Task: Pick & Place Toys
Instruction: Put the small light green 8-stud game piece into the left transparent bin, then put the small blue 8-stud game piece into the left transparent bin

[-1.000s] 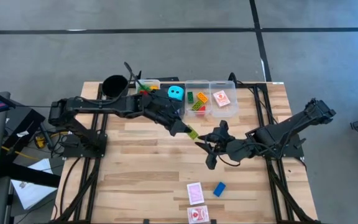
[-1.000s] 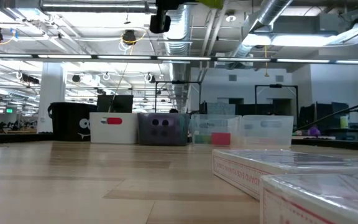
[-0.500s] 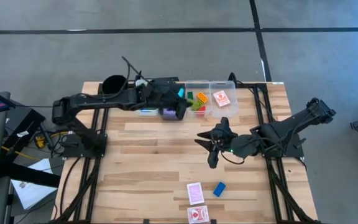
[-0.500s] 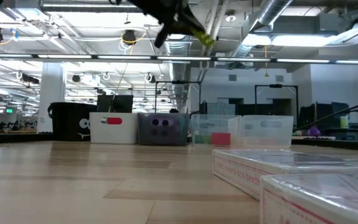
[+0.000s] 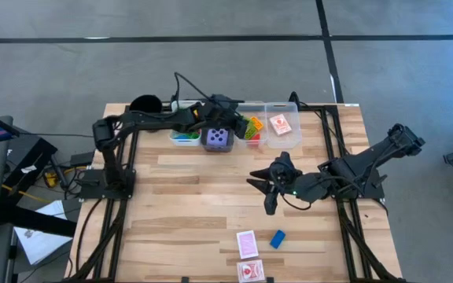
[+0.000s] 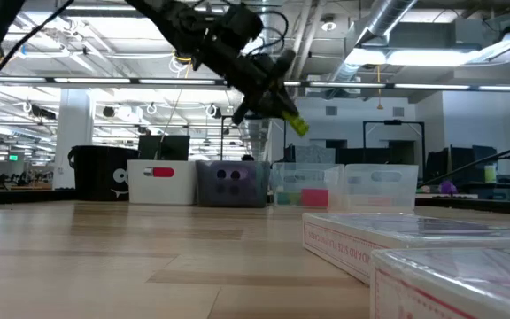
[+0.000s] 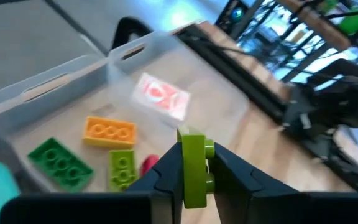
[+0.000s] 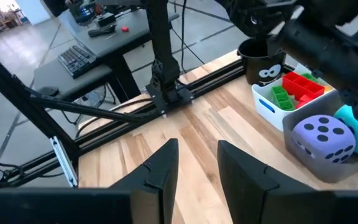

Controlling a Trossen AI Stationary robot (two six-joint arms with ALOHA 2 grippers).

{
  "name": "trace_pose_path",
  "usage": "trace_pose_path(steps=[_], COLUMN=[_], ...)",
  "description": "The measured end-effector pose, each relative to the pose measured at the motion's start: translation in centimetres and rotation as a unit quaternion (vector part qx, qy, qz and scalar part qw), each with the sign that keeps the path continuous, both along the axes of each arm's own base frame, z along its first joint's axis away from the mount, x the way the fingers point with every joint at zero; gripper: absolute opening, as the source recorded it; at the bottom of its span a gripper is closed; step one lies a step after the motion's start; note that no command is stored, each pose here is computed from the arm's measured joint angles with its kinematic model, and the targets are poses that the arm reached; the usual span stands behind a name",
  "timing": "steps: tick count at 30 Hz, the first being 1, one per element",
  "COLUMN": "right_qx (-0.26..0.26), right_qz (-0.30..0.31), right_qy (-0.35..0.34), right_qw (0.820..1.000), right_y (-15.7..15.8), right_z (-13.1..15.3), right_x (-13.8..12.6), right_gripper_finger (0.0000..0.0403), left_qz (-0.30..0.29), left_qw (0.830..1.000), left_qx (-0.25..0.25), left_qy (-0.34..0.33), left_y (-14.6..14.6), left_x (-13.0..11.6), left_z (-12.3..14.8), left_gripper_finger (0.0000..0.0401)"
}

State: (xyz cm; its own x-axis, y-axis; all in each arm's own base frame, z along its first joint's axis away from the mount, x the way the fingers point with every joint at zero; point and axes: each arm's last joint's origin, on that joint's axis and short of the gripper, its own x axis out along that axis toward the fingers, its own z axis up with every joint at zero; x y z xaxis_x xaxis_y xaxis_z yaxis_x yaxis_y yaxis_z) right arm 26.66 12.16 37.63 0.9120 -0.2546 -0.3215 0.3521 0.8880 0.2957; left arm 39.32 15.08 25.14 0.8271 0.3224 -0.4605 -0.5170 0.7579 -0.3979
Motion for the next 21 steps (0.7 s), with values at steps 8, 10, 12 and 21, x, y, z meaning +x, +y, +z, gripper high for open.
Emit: trace_pose_path(steps=[8,10,12,21], right_qx=[0.005,0.005,0.004,-0.015], right_qz=[-0.004,-0.003,-0.003,0.011], right_qy=[-0.002,-0.002,-0.001,0.035], right_qw=[1.000,1.000,1.000,0.999], right_y=[0.0,0.0,0.0,0.2], right_z=[0.0,0.0,0.0,-0.6], right_x=[0.0,0.0,0.0,-0.4], right_gripper_finger=[0.0107,0.0107,0.0107,0.0107], left_qz=[0.007,0.008,0.005,-0.171], left_qw=[1.000,1.000,1.000,0.973], left_qx=[-0.006,-0.010,-0.018,-0.150], left_qy=[0.019,0.017,0.012,-0.032], left_y=[0.6,0.6,0.5,-2.3], left_x=[0.3,0.3,0.2,0.8], left_z=[-1.6,-1.6,-1.3,-0.4], left_gripper_finger=[0.0092,0.0104,0.0120,0.0184])
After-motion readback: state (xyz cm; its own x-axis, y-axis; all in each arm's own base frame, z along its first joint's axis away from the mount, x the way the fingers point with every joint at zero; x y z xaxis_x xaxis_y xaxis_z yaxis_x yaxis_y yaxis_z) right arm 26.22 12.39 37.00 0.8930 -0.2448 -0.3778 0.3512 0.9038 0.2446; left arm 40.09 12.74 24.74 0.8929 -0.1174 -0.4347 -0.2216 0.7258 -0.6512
